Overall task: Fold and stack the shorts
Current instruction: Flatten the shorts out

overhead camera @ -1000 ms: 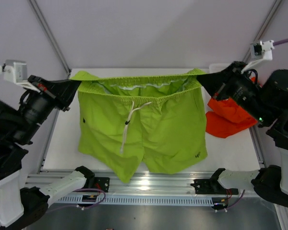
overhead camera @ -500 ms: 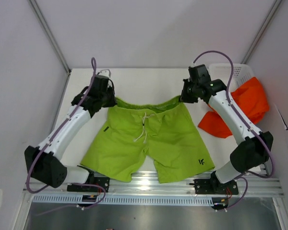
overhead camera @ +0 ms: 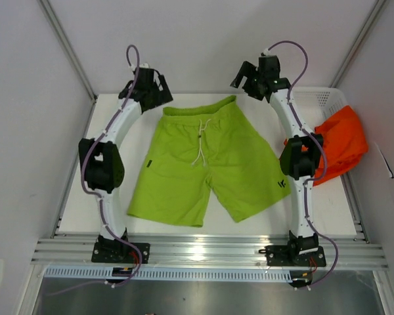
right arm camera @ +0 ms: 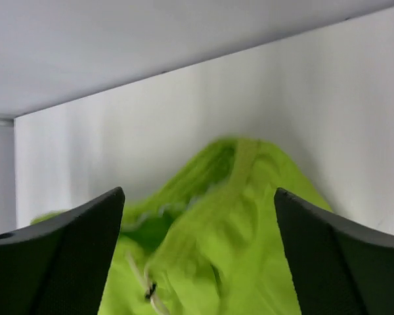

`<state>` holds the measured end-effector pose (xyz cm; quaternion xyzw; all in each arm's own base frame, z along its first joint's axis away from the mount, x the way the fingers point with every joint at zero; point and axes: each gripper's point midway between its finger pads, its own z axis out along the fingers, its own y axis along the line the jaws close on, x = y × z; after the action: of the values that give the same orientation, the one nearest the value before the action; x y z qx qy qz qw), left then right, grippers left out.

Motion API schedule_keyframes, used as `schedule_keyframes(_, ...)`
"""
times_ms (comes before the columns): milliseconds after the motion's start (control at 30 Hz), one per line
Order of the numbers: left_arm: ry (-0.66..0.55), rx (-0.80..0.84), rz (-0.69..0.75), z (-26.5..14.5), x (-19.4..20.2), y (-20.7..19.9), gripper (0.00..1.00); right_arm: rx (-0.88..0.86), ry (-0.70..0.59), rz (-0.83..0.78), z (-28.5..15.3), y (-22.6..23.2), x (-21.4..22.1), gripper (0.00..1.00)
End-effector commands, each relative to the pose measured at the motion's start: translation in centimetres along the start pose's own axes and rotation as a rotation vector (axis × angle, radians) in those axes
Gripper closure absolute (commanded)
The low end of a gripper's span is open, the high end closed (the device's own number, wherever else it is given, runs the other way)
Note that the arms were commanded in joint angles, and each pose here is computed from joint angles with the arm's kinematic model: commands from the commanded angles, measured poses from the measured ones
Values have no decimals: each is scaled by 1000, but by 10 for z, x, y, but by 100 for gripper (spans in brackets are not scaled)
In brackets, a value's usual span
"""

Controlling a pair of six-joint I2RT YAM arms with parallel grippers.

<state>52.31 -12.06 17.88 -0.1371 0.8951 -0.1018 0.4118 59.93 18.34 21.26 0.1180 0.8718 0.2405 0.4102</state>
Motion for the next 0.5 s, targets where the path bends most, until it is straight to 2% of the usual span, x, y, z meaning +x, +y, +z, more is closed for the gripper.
schedule_keyframes(0,-117,-63,-104,-15,-80,3,1,-26,-120,42,-5,6,-47,1)
schedule_keyframes(100,-100,-101,-79,-23,-75,12,1,-63,-177,-21,-30,19,-52,0)
schedule_keyframes(167,-139,-74,-90,-31,-66,16,1,-90,-140,-52,-51,16,-13,1)
schedule_keyframes(233,-115,-40,-90,-42,-41,21,1,-89,-75,-72,-62,11,21,1)
schedule_keyframes(300,-139,-7,-100,-51,-41,18,1,-103,-12,-117,-69,19,55,2)
schedule_keyframes(333,-117,-15,-98,-54,-27,24,1,-121,16,-142,-72,25,72,5)
schedule_keyframes(467,-114,-24,-94,-60,-10,37,1,-151,141,-296,-96,64,170,9)
